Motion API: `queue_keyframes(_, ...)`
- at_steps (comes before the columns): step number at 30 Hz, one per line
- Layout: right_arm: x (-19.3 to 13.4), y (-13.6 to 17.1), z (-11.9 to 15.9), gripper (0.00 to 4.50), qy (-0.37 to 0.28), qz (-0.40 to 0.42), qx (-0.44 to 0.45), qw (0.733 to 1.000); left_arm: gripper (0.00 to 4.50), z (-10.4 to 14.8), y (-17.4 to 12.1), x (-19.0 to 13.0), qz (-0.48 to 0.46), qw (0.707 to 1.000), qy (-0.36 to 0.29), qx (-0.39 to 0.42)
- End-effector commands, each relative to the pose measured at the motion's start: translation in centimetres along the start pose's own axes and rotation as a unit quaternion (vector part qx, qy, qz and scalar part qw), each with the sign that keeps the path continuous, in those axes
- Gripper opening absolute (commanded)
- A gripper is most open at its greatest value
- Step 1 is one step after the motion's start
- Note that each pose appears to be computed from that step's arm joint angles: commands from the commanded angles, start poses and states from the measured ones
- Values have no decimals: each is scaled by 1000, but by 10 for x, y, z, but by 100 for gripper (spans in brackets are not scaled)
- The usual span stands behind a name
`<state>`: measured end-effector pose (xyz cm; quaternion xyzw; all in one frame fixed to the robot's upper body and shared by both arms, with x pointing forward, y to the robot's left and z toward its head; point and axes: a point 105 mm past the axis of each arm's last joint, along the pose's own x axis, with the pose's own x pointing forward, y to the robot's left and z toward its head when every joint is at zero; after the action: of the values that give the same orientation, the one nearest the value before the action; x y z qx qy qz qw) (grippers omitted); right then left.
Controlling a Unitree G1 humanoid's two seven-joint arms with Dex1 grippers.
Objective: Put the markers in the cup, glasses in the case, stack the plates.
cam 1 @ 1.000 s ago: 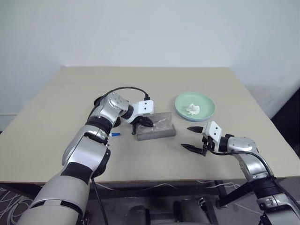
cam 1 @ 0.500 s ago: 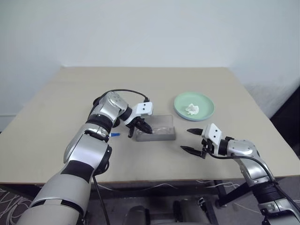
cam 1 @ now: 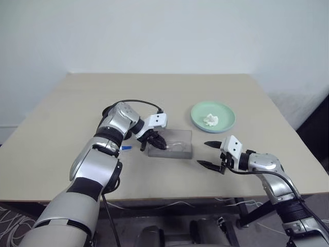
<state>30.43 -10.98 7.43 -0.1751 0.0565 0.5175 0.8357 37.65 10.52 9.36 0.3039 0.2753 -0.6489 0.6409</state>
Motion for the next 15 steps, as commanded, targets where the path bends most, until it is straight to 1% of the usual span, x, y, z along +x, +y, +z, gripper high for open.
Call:
queue_keyframes(1, 1, -6, 15, 407, -17, -5, -22, 1000, 158, 20, 11, -8, 37, 999, -28, 27)
queue_keyframes(5, 1, -6, 14, 407, -16, -6, -22, 1000, 158, 36, 19, -15, 62, 996, -55, 33)
queue_keyframes(8, 1, -7, 14, 407, -16, -5, -23, 1000, 158, 44, 22, -19, 70, 995, -62, 46)
queue_keyframes(12, 2, -7, 15, 407, -17, -5, -24, 1000, 158, 59, 40, -29, 155, 982, -86, 69)
queue_keyframes(14, 3, -8, 16, 407, -18, -5, -25, 1000, 119, 62, 51, -35, 211, 970, -86, 83)
queue_keyframes(15, 3, -8, 16, 407, -19, -5, -26, 999, 96, 64, 56, -40, 245, 960, -87, 104)
